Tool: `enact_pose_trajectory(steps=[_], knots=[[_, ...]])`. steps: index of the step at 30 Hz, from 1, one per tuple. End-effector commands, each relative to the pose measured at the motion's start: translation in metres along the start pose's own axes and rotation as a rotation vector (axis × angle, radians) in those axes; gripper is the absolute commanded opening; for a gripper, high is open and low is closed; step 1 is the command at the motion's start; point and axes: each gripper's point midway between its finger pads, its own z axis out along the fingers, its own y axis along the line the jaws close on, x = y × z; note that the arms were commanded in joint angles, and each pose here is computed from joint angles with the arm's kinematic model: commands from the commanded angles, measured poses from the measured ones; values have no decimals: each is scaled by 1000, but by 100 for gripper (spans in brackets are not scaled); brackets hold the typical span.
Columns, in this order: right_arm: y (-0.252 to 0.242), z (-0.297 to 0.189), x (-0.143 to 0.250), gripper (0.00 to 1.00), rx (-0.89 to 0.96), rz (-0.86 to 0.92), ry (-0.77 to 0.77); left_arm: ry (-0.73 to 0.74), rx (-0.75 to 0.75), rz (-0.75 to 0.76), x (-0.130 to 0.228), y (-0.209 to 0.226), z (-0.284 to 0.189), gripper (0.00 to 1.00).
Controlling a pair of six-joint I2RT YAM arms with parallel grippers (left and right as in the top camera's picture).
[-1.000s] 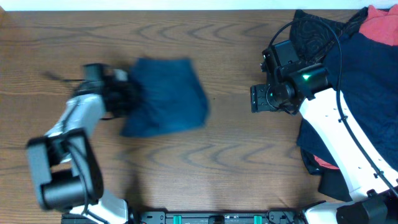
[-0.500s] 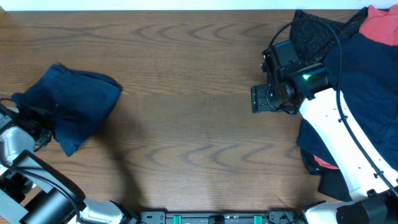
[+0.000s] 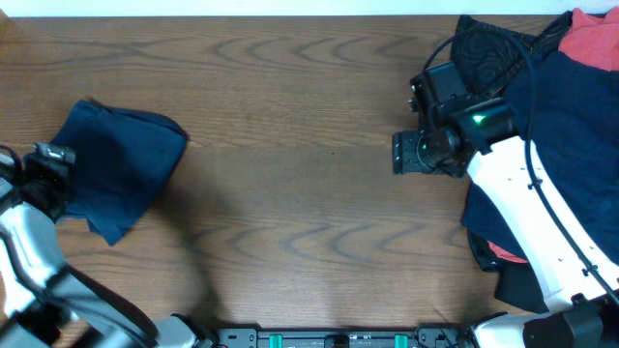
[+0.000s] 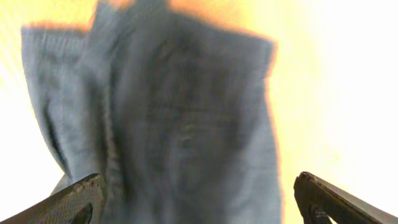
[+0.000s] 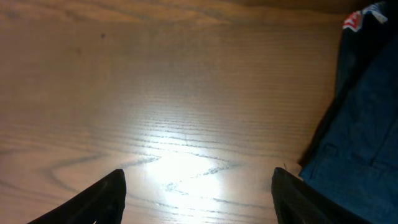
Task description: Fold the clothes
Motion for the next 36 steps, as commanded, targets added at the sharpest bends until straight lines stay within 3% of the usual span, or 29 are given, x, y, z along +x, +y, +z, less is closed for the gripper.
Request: enact_pose_trajectory(steps=[1,6,9,11,13,17,25,36], knots=[[-14,-5,-12,75,8,139,-32,-62,60,110,-2,-37,-25,98],[-26,-5,-26,82,-65,219,-51,-1,66,369,48,-79,-25,98],[-42,-6,-33,82,-73,270,-63,127,107,535,106,-104,-21,98],[-56,-7,-42,89,-69,309,-95,225,125,631,149,-114,-22,98],[-65,-9,-55,99,-81,327,-140,337,129,737,193,-116,-28,98],[-75,-14,-71,99,-118,256,-202,486,44,896,256,-100,-45,98],[-109,-13,-39,99,-65,332,-83,706,-171,1011,283,-38,-85,99],[-113,-34,-24,98,-42,306,-92,583,-43,1036,268,-52,-128,99]])
